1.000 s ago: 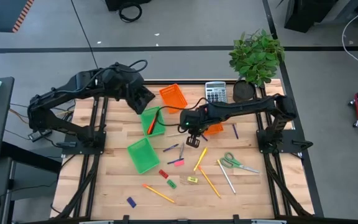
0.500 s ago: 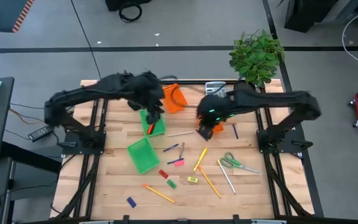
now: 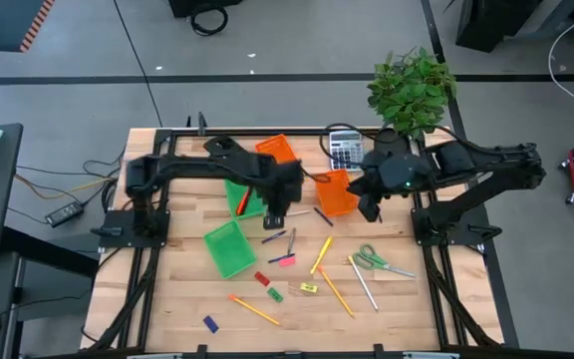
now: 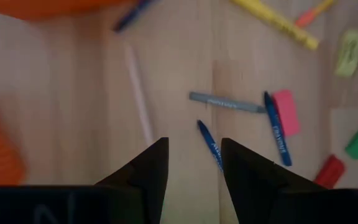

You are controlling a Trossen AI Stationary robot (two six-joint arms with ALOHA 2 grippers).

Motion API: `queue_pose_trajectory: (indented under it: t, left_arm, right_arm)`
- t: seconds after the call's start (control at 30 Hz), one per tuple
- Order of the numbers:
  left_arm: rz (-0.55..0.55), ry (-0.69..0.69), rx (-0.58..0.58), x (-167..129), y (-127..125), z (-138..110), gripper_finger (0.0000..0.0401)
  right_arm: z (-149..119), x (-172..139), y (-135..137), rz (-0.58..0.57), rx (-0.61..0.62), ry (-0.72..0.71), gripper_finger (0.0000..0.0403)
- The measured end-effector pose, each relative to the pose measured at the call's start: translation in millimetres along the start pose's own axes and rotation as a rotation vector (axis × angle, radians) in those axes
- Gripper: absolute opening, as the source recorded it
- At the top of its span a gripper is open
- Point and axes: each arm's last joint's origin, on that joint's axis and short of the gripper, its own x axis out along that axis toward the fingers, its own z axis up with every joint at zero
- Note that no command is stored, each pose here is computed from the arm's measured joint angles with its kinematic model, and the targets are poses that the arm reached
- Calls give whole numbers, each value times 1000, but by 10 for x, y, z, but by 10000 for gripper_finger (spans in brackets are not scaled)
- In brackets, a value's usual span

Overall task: Sort crayons/erasers/pens/pencils in bins
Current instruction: Put the pink pen into the top green bin

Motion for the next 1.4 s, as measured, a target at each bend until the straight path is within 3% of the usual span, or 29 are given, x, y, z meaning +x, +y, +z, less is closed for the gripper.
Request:
queue_pose_trajectory:
  t: [0.27, 0.4, 0.73, 0.97, 1.1, 1.4]
  left_arm:
    - [37, 87, 36, 521, 29, 3, 145]
    - [112, 106, 8, 548, 142, -16, 139]
    - [45, 102, -28, 557, 385, -70, 134]
    - [1, 102, 13, 644, 262, -46, 133]
    - [31, 159, 31, 822, 225, -80, 134]
    - [63, 181, -106, 986, 363, -117, 125]
  right_arm:
    - [-155, -76, 105, 15, -33, 55, 69]
    - [-248, -129, 194, 32, -42, 67, 69]
    - [-424, -264, 318, -21, -14, -7, 69]
    - [-456, -280, 316, -38, 47, -8, 69]
    - [-456, -279, 317, -37, 74, -9, 69]
    - [-458, -279, 314, -40, 157, -9, 69]
